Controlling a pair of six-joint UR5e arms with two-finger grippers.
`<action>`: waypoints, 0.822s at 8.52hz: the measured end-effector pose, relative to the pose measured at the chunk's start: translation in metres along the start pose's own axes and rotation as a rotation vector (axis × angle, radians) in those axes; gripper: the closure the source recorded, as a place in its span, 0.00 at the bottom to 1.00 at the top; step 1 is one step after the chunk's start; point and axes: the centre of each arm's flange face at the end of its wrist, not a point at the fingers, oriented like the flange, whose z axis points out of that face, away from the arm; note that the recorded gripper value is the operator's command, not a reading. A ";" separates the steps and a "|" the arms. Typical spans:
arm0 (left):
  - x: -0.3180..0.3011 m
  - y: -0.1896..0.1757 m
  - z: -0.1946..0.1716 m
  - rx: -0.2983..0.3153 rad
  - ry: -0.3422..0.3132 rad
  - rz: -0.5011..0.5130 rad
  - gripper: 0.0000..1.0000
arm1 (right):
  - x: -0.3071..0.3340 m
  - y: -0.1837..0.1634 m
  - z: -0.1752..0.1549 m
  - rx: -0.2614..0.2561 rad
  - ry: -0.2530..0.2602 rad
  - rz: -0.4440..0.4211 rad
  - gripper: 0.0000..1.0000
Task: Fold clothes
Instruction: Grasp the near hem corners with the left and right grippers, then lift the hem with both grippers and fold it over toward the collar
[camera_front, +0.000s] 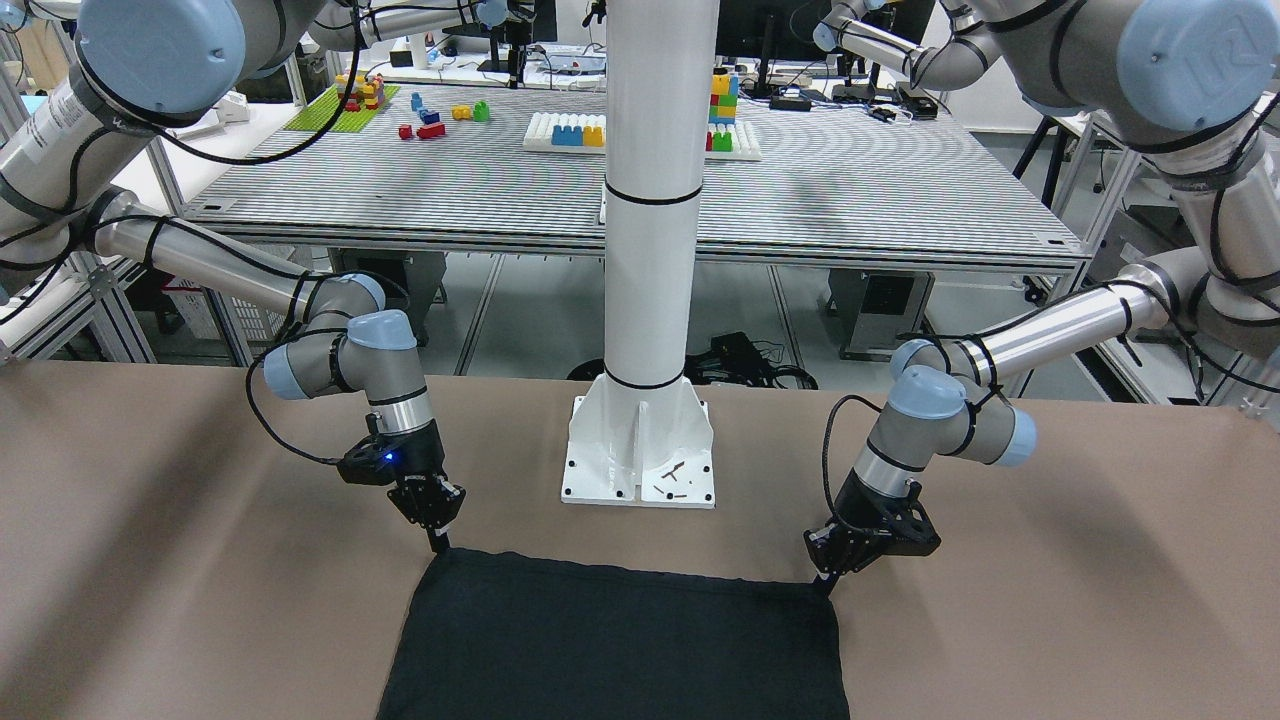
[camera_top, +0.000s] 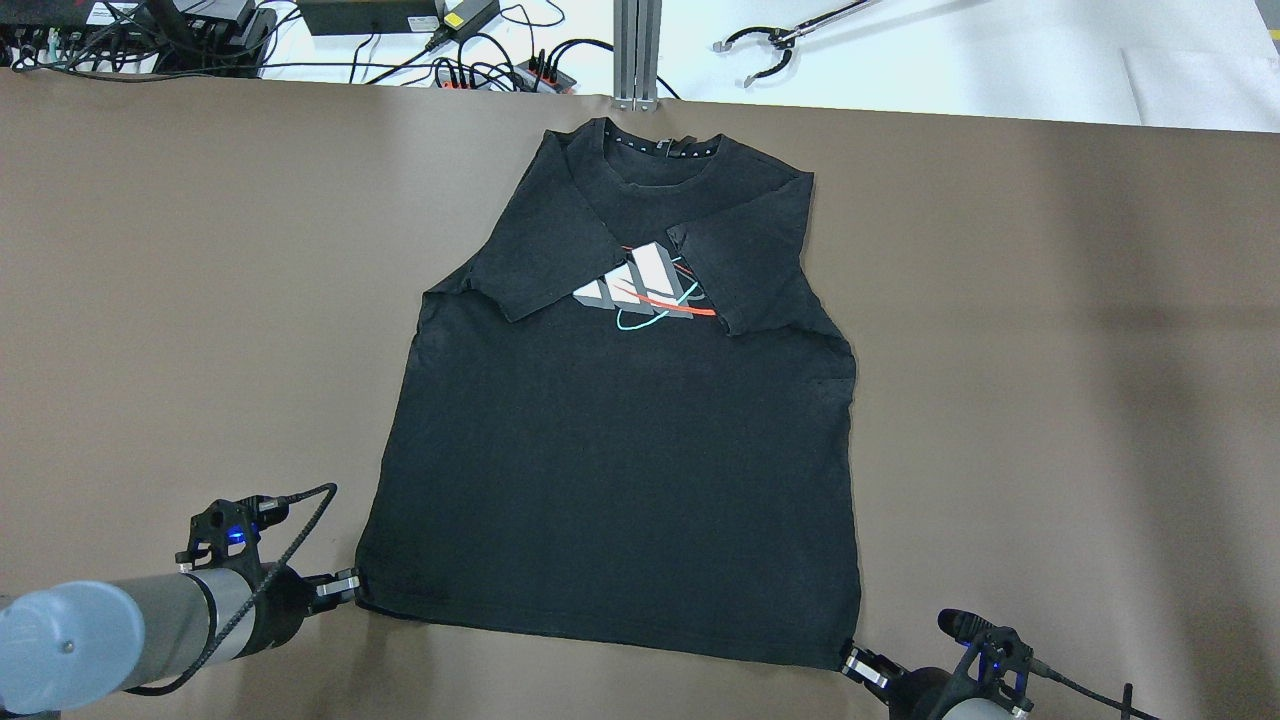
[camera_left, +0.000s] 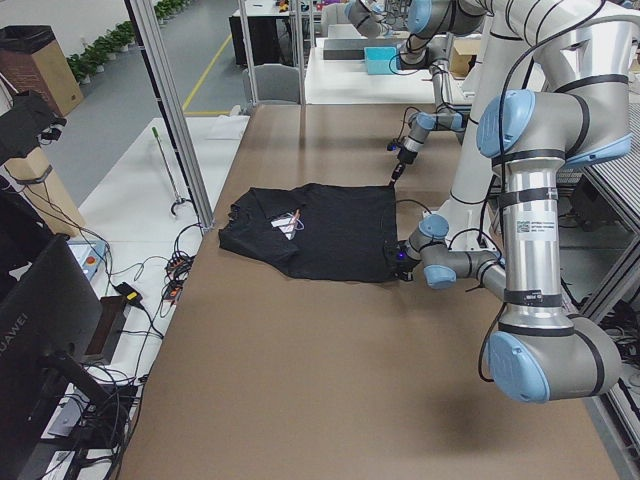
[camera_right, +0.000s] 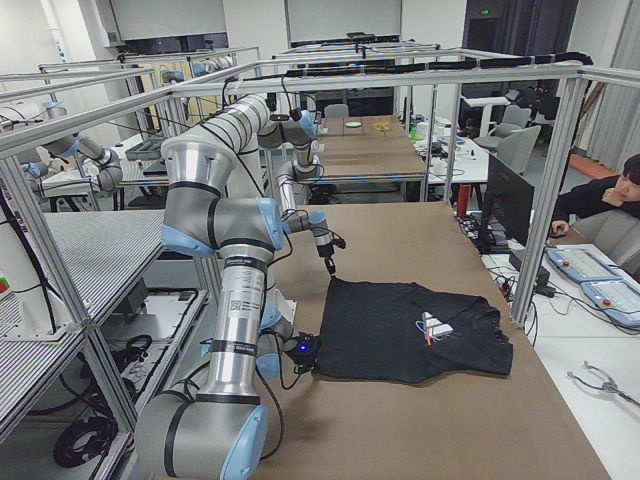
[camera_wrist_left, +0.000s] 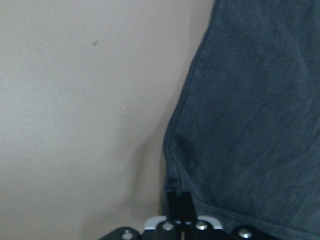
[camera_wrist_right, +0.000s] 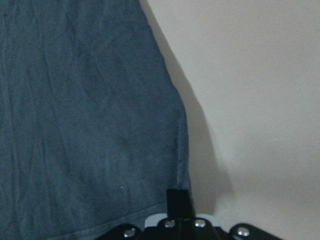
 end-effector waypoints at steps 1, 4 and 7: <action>0.012 -0.011 -0.019 -0.012 0.025 -0.015 1.00 | -0.012 -0.003 -0.012 -0.005 -0.014 -0.002 1.00; 0.055 -0.066 -0.088 -0.067 0.037 -0.046 1.00 | -0.076 -0.025 -0.070 -0.033 -0.020 -0.064 1.00; 0.089 -0.093 -0.162 -0.247 0.077 -0.002 1.00 | -0.133 -0.056 -0.107 -0.207 0.030 -0.111 1.00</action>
